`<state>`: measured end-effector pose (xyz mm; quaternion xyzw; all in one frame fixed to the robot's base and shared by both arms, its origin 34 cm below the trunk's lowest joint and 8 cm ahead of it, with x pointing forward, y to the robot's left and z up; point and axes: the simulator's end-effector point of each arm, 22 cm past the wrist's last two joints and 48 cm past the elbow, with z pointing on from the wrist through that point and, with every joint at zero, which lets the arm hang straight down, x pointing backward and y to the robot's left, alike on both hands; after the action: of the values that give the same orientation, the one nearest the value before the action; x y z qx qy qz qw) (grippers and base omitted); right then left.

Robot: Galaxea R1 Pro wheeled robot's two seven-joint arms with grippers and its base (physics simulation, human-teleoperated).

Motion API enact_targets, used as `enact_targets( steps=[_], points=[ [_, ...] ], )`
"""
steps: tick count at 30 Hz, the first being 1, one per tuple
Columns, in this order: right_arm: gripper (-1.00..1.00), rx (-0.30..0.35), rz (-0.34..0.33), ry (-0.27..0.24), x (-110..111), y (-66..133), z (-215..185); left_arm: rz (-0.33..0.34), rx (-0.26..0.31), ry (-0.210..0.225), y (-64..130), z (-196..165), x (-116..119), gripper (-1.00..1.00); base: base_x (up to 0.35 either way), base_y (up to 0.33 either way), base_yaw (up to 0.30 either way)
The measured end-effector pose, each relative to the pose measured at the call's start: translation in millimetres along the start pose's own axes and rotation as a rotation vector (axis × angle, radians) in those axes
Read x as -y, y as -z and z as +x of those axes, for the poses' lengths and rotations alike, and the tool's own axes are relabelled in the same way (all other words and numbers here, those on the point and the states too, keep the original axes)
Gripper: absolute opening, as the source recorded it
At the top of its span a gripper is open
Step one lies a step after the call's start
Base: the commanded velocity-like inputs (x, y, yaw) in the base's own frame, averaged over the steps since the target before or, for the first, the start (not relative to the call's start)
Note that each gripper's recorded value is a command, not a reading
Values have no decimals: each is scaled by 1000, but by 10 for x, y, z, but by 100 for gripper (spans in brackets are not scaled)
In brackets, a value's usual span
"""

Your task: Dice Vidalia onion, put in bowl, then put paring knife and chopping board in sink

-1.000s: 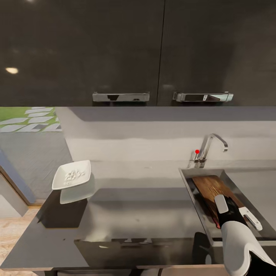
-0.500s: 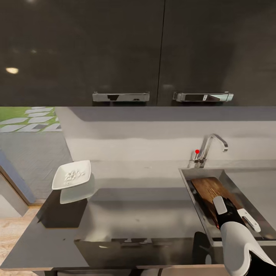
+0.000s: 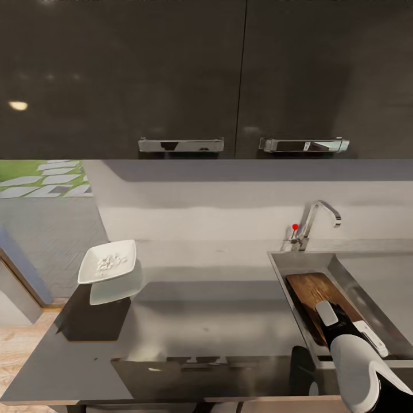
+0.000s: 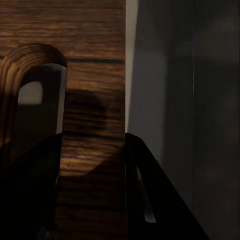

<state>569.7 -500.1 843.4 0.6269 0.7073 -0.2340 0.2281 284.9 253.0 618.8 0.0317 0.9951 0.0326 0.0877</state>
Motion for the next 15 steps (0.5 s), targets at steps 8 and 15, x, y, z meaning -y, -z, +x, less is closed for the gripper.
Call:
enact_targets(
  steps=[8, 15],
  points=[
    [-100, 1, 0, 0, 0, -1, 0, 0, 0, 0, 0, 0, 2, 100, 0, 0, 0],
    [100, 0, 0, 0, 1, -1, 0, 0, 0, 0, 0, 0, 4, 100, 0, 0, 0]
  ],
)
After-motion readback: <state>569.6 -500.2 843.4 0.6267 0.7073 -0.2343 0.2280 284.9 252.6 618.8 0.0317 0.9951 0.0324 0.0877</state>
